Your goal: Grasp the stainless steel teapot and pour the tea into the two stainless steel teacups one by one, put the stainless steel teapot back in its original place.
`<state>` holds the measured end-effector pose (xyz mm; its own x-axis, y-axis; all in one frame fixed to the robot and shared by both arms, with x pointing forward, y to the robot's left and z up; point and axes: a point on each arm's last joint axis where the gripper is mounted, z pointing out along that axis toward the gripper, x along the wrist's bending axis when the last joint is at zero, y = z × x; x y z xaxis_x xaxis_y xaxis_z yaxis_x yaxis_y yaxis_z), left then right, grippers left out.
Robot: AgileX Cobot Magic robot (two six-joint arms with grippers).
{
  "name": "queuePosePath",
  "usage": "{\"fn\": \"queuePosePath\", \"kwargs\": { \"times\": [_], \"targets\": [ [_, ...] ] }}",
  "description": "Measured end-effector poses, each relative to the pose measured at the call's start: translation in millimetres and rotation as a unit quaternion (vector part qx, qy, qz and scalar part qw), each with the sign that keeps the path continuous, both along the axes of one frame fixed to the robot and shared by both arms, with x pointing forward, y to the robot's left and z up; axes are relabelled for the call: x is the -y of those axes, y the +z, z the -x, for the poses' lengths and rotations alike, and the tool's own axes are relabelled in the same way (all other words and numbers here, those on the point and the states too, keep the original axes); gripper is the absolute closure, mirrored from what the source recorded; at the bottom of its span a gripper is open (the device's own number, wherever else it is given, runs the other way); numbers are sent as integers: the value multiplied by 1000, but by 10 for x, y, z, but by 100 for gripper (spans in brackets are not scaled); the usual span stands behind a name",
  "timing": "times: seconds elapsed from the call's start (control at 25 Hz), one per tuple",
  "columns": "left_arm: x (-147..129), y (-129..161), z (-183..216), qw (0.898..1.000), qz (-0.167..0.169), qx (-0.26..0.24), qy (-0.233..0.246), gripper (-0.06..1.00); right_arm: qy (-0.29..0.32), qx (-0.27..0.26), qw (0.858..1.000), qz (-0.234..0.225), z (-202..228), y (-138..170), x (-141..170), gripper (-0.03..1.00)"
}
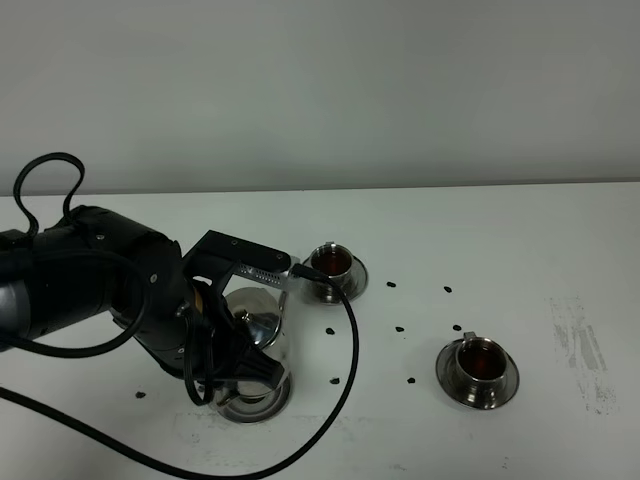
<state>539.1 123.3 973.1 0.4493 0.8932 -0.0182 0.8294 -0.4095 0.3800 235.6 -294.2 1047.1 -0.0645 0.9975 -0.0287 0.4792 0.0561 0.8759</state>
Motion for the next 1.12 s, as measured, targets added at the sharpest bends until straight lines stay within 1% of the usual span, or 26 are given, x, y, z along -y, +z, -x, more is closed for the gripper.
{"fn": "queuePosePath", "kwargs": {
  "times": [0.28,0.68,1.12],
  "targets": [
    [-22,-81,42,1000,6,-8,19,68,0,0,1000,0,0,0,0,41],
    [-10,-80,22,1000,15,2,24,68,0,0,1000,0,0,0,0,41],
    [0,-152,4,1000,12,-4,26,68,0,0,1000,0,0,0,0,41]
  ]
}}
